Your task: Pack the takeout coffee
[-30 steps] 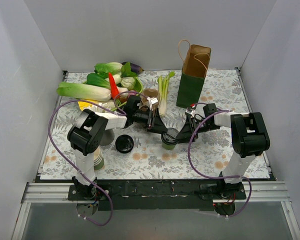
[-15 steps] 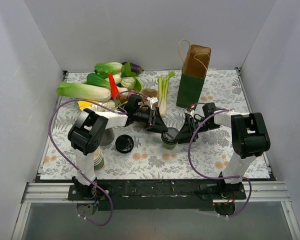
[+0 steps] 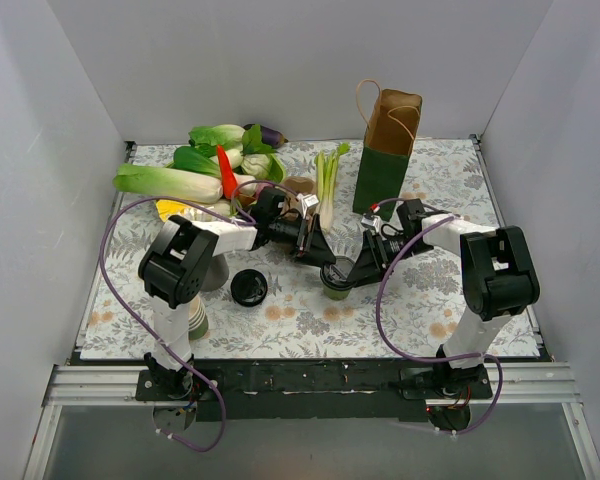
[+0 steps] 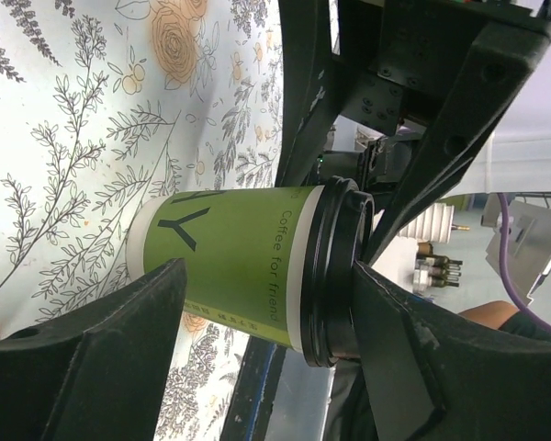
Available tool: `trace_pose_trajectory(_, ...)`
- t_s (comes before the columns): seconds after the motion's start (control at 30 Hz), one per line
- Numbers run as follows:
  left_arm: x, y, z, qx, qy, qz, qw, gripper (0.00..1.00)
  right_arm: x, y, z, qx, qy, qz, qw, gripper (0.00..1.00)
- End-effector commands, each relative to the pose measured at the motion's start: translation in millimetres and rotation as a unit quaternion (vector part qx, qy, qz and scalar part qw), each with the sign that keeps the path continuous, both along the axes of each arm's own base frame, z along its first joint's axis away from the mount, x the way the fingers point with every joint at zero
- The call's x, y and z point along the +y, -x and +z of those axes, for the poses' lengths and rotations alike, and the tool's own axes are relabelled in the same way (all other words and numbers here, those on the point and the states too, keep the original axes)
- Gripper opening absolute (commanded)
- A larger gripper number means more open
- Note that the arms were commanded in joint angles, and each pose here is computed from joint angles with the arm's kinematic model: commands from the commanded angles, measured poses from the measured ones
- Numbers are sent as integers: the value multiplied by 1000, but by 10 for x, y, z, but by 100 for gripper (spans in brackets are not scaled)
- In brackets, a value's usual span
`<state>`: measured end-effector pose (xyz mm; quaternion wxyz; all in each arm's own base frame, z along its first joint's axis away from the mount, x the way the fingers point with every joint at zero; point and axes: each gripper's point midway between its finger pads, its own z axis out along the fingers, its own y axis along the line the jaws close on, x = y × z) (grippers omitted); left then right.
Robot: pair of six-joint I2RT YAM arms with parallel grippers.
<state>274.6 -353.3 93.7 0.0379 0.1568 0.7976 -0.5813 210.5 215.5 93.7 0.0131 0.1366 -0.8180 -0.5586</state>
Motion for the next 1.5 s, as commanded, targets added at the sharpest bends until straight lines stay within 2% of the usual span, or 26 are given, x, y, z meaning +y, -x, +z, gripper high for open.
trace_pose_trajectory(0.0, 204, -93, -690, -5, -114, 47, 992, 72, -265, -150, -481, -171, 120, 75, 975, 64)
trace_pose_trajectory(0.07, 89, -64, -291, -33, -43, 14, 998, 78, -240, -245, -237, -210, 92, 81, 970, 71)
trace_pose_trajectory(0.13, 30, -65, 17, -62, 1, -7, 998, 82, -262, -275, -48, -230, 93, 83, 965, 77)
trace_pose_trajectory(0.17, 3, -66, 180, -81, 20, -17, 996, 83, -261, -300, 23, -240, 91, 84, 963, 85)
trace_pose_trajectory(0.2, -6, -51, 285, -89, 36, -32, 995, 85, -242, -355, 185, -266, 82, 86, 957, 88)
trace_pose_trajectory(0.23, -48, -109, 413, -110, 45, -40, 992, 86, -241, -325, 264, -278, 70, 95, 953, 91)
trace_pose_trajectory(0.27, -26, -89, 411, -95, 34, -44, 994, 86, -240, -326, 331, -293, 65, 99, 949, 93)
trace_pose_trajectory(0.33, -29, -132, 458, -118, 33, -53, 991, 87, -234, -345, 482, -326, 57, 103, 938, 95)
trace_pose_trajectory(0.43, -56, -207, 615, -145, 32, -52, 988, 89, -198, -409, 708, -405, 29, 126, 905, 96)
trace_pose_trajectory(0.57, -101, -386, 959, -196, 34, -39, 979, 90, -105, -393, 910, -505, 5, 187, 842, 98)
trace_pose_trajectory(0.6, -107, -409, 1053, -205, 35, -36, 977, 90, -90, -393, 928, -542, 2, 214, 813, 98)
trace_pose_trajectory(0.63, -87, -449, 1110, -211, 29, -29, 977, 90, -38, -361, 944, -559, 4, 238, 795, 98)
trace_pose_trajectory(0.67, -61, -518, 1197, -220, 25, -18, 975, 90, -42, -294, 935, -561, 3, 257, 787, 97)
trace_pose_trajectory(0.7, -53, -606, 1363, -239, 27, -9, 971, 90, -27, -274, 937, -580, 0, 282, 764, 96)
trace_pose_trajectory(0.77, 87, -764, 1524, -253, 11, 20, 967, 90, -6, -199, 926, -592, 8, 326, 737, 90)
trace_pose_trajectory(0.93, 481, -1014, 2108, -299, 21, 81, 951, 90, -41, -79, 822, -597, 42, 395, 697, 82)
trace_pose_trajectory(1.0, 651, -1041, 2346, -312, 27, 108, 944, 90, -5, -98, 832, -591, 56, 398, 699, 79)
trace_pose_trajectory(1.03, 689, -1029, 2403, -315, 27, 115, 942, 90, 55, -106, 862, -581, 63, 380, 717, 79)
trace_pose_trajectory(1.07, 734, -966, 2528, -329, 31, 118, 937, 90, 94, -127, 878, -578, 63, 371, 724, 80)
trace_pose_trajectory(1.17, 788, -825, 2565, -353, 32, 110, 929, 92, 226, -111, 852, -573, 53, 360, 734, 90)
trace_pose_trajectory(1.23, 854, -791, 2564, -367, 17, 120, 922, 93, 326, -52, 799, -571, 44, 370, 732, 95)
trace_pose_trajectory(1.37, 885, -815, 2503, -370, -7, 137, 919, 93, 414, 11, 712, -557, 41, 379, 738, 97)
trace_pose_trajectory(1.47, 877, -769, 2524, -413, -30, 123, 902, 95, 494, 47, 666, -558, 42, 394, 729, 98)
